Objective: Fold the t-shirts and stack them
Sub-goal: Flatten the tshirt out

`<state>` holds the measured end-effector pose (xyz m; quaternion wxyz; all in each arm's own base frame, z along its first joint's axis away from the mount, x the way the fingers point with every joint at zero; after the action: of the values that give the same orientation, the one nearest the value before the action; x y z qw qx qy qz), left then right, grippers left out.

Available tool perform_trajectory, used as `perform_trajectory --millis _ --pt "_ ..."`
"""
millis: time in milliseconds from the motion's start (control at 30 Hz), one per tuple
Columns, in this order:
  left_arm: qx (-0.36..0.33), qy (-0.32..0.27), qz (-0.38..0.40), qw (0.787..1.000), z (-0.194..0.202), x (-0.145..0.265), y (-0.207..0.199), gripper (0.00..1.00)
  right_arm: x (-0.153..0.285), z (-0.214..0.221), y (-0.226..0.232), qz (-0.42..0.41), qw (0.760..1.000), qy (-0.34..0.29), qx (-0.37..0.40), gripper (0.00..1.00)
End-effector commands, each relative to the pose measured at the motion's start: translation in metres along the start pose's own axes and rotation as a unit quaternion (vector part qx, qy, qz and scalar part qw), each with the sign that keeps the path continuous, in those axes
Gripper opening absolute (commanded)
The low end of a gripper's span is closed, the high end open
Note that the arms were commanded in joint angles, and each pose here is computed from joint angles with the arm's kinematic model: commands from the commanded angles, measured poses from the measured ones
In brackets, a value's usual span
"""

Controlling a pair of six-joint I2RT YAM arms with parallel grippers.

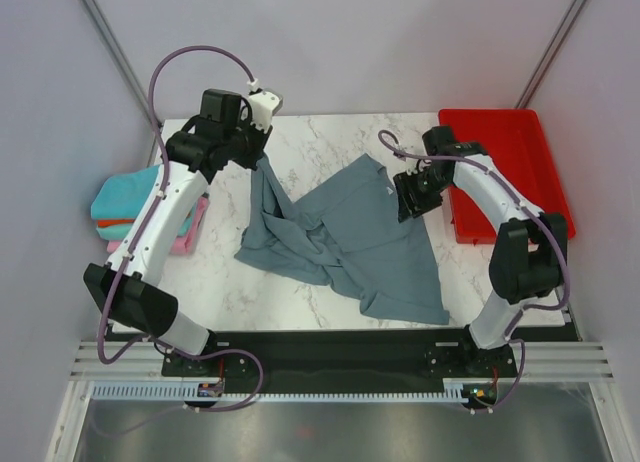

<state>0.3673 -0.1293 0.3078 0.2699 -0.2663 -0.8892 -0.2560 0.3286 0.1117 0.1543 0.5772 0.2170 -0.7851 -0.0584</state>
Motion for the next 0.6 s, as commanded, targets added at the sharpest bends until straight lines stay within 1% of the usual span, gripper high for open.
perform_trajectory --millis 0,200,567 --pt "0.011 -0.044 -0.006 0.999 -0.024 0.01 0.005 0.02 -0.029 0.017 -0.006 -0.016 0.998 0.052 -0.025 0.54" --pt "0.01 -0.043 -0.018 0.999 -0.022 0.016 0.008 0.02 -0.059 0.017 -0.024 0.008 0.997 0.075 -0.035 0.54" --pt "0.007 -0.035 -0.025 0.999 -0.015 0.018 0.008 0.02 -0.079 0.02 -0.042 0.03 0.996 0.082 -0.036 0.53"
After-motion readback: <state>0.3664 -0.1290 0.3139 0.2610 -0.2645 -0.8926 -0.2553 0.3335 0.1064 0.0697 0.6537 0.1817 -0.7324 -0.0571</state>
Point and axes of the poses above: each gripper's point midway between its finger pads, its own x axis back along the fingers, its own y axis along the line the jaws close on, z = x × y, the point moved 3 cm from there along x, back along the fingers, and after that the axes turned 11 degrees about -x, right-handed, at the moved point
